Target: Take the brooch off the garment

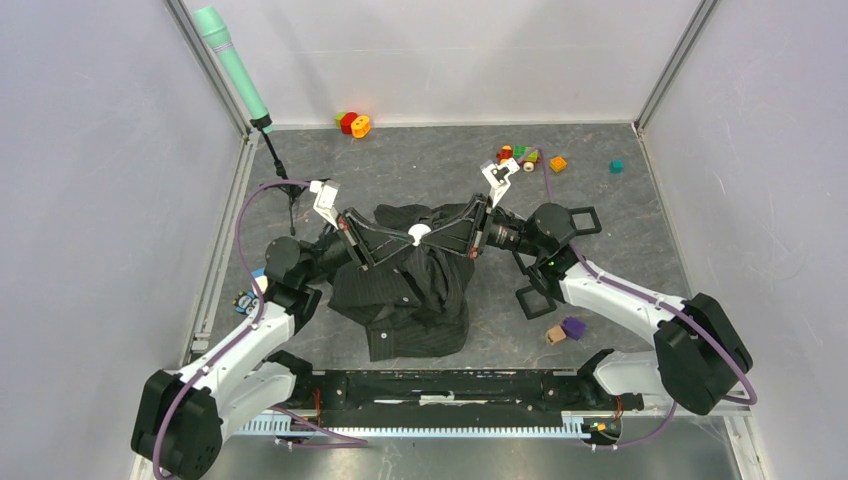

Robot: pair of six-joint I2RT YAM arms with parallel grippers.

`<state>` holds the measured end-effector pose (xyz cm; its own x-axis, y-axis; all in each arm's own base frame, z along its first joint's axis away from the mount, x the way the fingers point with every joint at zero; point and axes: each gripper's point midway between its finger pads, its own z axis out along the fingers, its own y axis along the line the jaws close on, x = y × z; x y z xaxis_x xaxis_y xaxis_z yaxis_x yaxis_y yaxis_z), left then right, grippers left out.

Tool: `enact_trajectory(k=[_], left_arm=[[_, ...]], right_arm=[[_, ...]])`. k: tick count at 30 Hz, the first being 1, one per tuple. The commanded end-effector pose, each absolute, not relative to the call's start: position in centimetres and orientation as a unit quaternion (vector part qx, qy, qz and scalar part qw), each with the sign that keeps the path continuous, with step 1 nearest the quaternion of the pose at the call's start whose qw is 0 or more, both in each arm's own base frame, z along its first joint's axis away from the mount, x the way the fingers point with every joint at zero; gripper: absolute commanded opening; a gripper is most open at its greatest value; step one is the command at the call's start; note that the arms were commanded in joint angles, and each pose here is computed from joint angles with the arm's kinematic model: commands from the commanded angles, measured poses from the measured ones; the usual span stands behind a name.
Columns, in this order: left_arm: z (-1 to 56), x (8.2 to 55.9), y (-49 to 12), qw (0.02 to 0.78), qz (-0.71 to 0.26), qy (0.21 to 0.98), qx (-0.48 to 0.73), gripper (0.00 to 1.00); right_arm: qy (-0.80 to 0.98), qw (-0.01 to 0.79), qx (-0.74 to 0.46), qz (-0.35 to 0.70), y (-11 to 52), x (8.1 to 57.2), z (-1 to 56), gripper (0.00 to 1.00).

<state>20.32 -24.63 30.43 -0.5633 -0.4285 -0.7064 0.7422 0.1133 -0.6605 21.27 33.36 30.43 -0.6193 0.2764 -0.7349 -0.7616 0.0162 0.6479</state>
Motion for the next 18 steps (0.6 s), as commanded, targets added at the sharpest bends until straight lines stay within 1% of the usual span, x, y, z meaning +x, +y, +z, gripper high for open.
enact_trajectory(k=[1,3,7,8,10,12,15,18], left_arm=[[31.24,20.06,-24.52,0.471,-0.643,0.584,0.155,0.02],[31.27,20.05,-24.51,0.472,-0.642,0.583,0.157,0.02],[30.99,20.21,-24.55,0.473,-0.640,0.586,0.155,0.02],[30.99,20.24,-24.55,0.474,-0.640,0.585,0.155,0.02],[31.09,20.32,-24.46,0.477,-0.641,0.583,0.150,0.02],[31.20,20.52,-24.36,0.479,-0.642,0.582,0.140,0.02],[31.45,20.87,-24.15,0.484,-0.645,0.579,0.122,0.02],[31.70,20.80,-24.10,0.489,-0.649,0.570,0.122,0.02]], right_arm=[[0.559,0.416,-0.200,0.689,33.15,21.54,33.04,0.12],[0.559,0.414,-0.198,0.690,33.17,21.54,32.95,0.15],[0.555,0.411,-0.195,0.697,33.25,21.41,33.08,0.17],[0.552,0.409,-0.195,0.700,33.30,21.30,33.17,0.19],[0.544,0.407,-0.195,0.707,33.34,20.99,33.43,0.29],[0.539,0.408,-0.195,0.711,33.22,20.84,33.57,0.32],[0.540,0.411,-0.190,0.709,33.15,20.97,33.44,0.33],[0.542,0.409,-0.188,0.710,33.34,21.10,33.41,0.28]])
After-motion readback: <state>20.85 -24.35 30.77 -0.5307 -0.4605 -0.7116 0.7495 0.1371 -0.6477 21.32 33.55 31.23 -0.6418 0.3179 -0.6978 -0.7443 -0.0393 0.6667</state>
